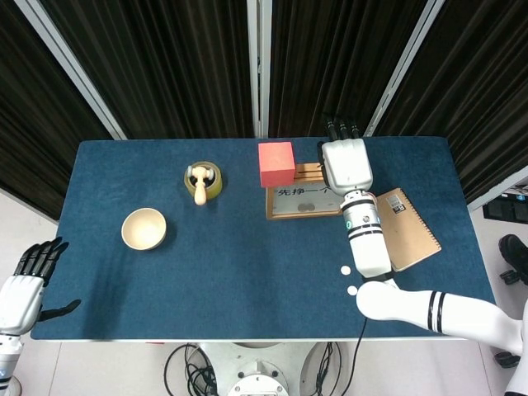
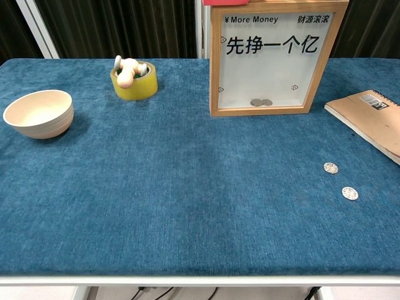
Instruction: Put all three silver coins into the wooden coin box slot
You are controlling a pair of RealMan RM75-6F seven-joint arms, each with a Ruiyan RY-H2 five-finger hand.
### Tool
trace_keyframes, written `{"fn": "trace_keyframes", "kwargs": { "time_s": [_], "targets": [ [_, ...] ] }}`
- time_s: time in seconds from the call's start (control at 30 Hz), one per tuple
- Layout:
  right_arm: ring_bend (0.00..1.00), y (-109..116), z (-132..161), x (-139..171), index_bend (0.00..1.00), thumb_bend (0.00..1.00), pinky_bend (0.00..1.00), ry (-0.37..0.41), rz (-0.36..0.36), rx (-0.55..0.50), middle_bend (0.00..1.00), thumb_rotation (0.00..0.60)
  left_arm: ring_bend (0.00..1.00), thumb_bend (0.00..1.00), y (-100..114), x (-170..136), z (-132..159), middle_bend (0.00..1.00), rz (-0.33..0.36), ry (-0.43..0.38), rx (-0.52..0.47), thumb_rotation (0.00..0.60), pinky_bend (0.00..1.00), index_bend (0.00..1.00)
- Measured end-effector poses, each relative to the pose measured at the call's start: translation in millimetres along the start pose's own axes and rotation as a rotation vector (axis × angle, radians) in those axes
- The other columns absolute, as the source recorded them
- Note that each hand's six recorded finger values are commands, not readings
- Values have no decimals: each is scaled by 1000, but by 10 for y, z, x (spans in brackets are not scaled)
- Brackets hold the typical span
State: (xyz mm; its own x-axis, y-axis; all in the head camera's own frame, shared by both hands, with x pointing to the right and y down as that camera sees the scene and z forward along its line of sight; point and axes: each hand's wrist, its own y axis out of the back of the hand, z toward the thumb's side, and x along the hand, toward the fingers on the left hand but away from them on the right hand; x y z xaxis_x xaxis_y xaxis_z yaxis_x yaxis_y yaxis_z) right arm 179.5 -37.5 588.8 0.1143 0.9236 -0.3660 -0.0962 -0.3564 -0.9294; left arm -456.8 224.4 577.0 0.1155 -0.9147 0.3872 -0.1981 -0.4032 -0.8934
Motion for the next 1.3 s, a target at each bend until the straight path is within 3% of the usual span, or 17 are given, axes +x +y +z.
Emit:
{"fn": "trace_keyframes", "kwargs": {
  "time_s": [0.47, 0.9, 1.03, 1.2, 1.3],
  "targets": [
    [0, -110, -47, -30, 810, 477, 0, -56, 81, 2, 20, 600, 0, 0, 3, 4, -13, 0, 2, -1, -6, 600, 0, 28],
    [0, -145, -52, -26, 788, 477, 0, -65, 98, 9, 18, 600, 0, 0, 19, 2, -5, 0, 3, 3, -5, 600, 0, 28],
    [0, -166, -43, -17, 637, 466, 0, -64, 110, 7, 5, 600, 0, 0, 20, 1, -3, 0, 3, 3, -5, 600, 0, 29],
    [0, -184, -25, -15, 110, 403, 0, -60, 120, -8, 0, 600, 0, 0, 24, -3, -14, 0, 4, 6, -8, 600, 0, 29],
    [0, -172, -22, -18, 1, 386, 0, -58, 116, -17, 0, 600, 0, 0, 25, -4, -18, 0, 5, 7, -9, 600, 0, 29]
  ]
}}
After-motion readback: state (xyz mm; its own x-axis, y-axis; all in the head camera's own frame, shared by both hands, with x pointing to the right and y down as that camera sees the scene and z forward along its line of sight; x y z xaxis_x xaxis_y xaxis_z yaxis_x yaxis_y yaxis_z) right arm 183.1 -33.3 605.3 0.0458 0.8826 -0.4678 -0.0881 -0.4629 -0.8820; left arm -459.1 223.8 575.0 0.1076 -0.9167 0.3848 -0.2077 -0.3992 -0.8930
